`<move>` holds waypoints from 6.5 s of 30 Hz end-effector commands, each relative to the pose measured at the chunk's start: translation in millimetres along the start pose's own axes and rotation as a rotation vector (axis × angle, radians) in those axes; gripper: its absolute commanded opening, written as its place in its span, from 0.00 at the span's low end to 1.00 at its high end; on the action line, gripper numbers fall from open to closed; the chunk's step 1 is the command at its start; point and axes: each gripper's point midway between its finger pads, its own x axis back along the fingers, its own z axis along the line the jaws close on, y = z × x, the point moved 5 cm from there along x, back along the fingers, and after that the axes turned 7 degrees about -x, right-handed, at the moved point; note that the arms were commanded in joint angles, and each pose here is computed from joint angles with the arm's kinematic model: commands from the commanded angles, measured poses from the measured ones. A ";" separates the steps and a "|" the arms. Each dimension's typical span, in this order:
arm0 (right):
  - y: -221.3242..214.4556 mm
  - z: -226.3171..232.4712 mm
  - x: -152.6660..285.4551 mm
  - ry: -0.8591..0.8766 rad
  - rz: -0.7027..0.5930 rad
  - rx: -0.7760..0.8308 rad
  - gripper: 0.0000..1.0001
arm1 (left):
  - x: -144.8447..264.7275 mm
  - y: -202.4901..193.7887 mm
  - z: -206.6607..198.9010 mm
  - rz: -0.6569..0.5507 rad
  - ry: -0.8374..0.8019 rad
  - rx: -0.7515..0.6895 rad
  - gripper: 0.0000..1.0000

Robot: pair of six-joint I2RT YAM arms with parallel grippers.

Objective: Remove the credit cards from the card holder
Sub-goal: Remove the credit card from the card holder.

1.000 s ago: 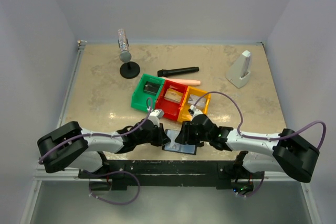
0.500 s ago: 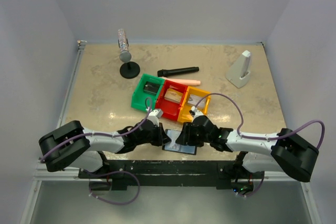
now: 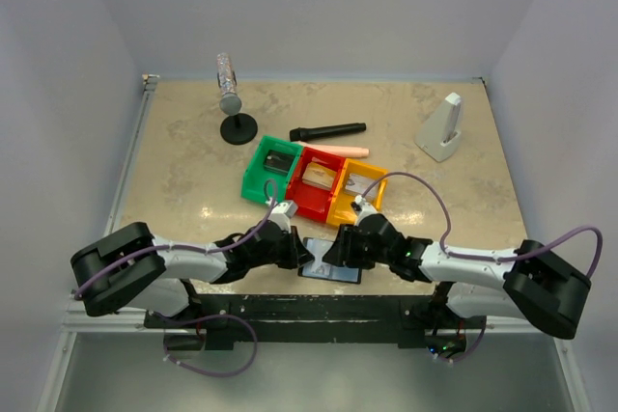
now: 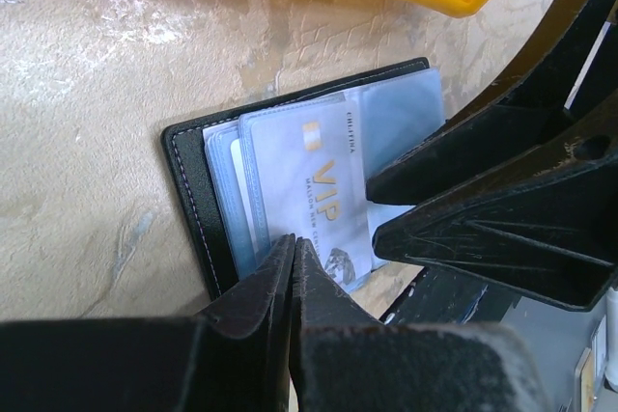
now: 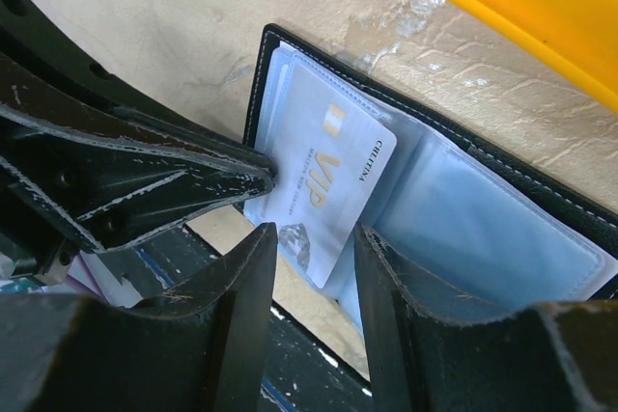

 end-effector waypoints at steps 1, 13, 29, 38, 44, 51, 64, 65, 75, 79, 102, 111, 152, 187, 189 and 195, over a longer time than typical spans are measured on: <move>5.0 9.2 2.7 0.053 -0.034 -0.004 0.42 | 3.4 -9.1 14.9 0.017 0.056 -0.003 0.05; 1.0 4.9 -3.1 0.045 -0.016 -0.022 0.42 | 9.2 -7.8 13.2 -0.001 0.038 0.000 0.06; 3.3 9.3 -1.2 0.053 -0.020 -0.015 0.43 | 20.6 10.5 4.9 -0.080 0.033 -0.030 0.12; 4.7 14.5 -2.6 0.064 -0.013 -0.006 0.42 | 13.8 15.2 -1.3 -0.071 0.022 -0.053 0.09; 3.6 15.0 -4.8 0.072 -0.004 -0.009 0.42 | 8.7 9.1 1.2 -0.046 0.018 -0.046 0.06; 3.2 17.4 -7.4 0.080 0.009 -0.009 0.42 | 6.3 6.6 2.2 -0.035 0.018 -0.042 0.05; 5.2 19.7 -1.0 0.123 -0.028 -0.018 0.37 | 6.4 -1.1 10.0 -0.019 0.040 -0.024 0.02; 4.7 19.5 -1.3 0.124 -0.025 -0.017 0.36 | 6.5 -0.9 9.2 -0.020 0.037 -0.025 0.01; 5.6 27.3 1.5 0.205 -0.044 -0.017 0.33 | 5.2 -3.1 11.3 -0.012 0.040 -0.025 0.01; 6.6 32.0 4.0 0.242 -0.052 -0.014 0.33 | 4.3 -2.6 10.8 -0.014 0.038 -0.024 0.00; 12.0 34.8 4.1 0.241 -0.084 -0.035 0.36 | 3.9 -9.4 6.4 0.009 -0.023 -0.017 0.00; 17.0 40.0 5.1 0.245 -0.105 -0.035 0.32 | 4.5 -11.3 4.5 0.010 -0.049 -0.021 0.00; 13.5 48.5 2.0 0.279 -0.032 -0.015 0.31 | 9.4 -9.6 1.7 -0.020 -0.086 -0.020 0.00; 15.1 36.0 16.8 0.195 -0.037 0.011 0.28 | 12.2 -14.2 14.0 -0.028 -0.021 0.018 0.00; 15.6 36.1 18.2 0.193 -0.040 0.013 0.28 | 12.3 -14.9 14.7 -0.026 -0.019 0.020 0.00; 16.2 34.6 21.3 0.185 -0.050 0.016 0.26 | 12.4 -13.9 14.2 -0.031 -0.020 0.020 0.00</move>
